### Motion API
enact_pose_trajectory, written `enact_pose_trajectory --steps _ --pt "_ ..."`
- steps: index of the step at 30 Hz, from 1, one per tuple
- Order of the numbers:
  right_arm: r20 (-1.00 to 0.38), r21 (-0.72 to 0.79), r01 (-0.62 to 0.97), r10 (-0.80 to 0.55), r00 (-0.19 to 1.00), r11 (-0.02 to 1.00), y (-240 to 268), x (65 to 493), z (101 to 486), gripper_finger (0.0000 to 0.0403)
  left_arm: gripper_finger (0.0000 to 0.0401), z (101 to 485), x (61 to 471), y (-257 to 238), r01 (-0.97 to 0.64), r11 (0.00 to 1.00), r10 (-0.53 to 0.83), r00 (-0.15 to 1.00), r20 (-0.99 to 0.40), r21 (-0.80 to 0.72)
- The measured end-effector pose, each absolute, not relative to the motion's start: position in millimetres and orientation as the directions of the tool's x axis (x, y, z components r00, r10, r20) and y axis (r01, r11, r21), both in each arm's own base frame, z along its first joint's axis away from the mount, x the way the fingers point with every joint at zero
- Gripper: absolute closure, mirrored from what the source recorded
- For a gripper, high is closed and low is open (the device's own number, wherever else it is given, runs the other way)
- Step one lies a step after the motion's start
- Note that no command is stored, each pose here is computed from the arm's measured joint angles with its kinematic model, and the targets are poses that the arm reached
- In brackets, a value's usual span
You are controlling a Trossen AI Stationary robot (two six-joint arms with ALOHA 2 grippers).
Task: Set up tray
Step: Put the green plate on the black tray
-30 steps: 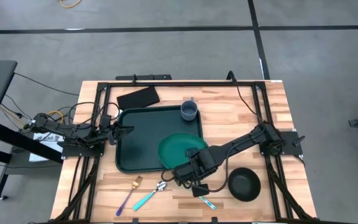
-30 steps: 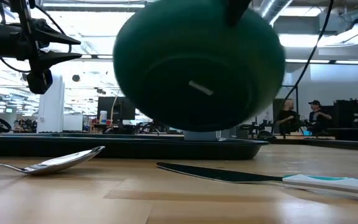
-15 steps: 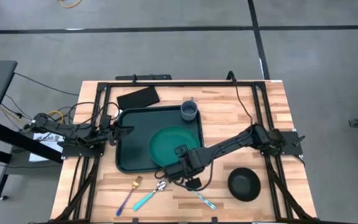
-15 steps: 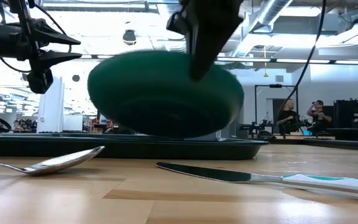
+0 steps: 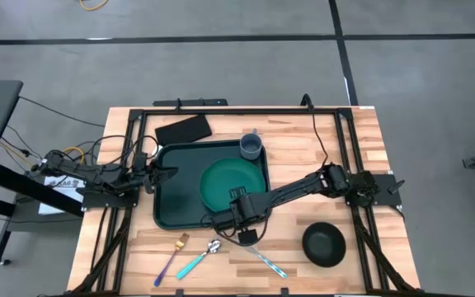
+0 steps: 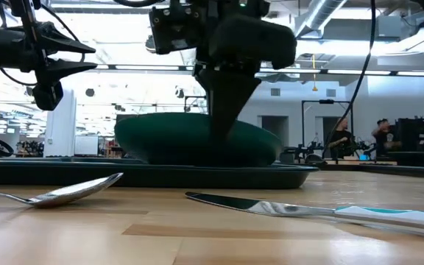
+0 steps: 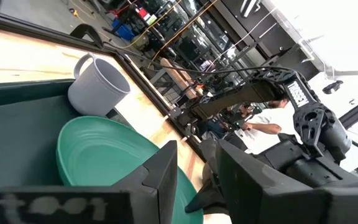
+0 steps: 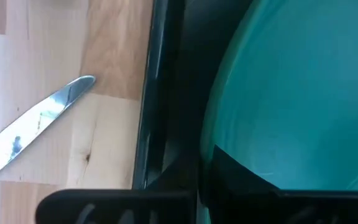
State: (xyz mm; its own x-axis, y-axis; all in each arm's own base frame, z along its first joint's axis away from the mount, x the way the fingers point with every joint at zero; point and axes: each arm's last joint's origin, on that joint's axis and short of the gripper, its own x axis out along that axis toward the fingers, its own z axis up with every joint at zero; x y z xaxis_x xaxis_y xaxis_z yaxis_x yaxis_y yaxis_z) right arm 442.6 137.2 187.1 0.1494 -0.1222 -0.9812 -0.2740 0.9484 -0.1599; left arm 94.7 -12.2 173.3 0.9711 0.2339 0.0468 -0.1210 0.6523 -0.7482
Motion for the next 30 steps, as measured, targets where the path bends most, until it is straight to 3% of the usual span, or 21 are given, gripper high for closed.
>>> enact_pose_trajectory --steps 9,30 --pt "-0.994 0.005 -0.25 0.031 0.101 0.968 139.6 442.0 186.2 0.0352 0.0303 173.3 94.7 -12.2 -0.126 0.663 0.236 0.971 0.047 -0.738" --pt "-0.994 0.01 -0.231 0.033 0.099 0.973 139.2 442.0 186.2 0.0346 0.0303 173.3 94.7 -12.2 -0.126 0.663 0.236 0.971 0.047 -0.738"
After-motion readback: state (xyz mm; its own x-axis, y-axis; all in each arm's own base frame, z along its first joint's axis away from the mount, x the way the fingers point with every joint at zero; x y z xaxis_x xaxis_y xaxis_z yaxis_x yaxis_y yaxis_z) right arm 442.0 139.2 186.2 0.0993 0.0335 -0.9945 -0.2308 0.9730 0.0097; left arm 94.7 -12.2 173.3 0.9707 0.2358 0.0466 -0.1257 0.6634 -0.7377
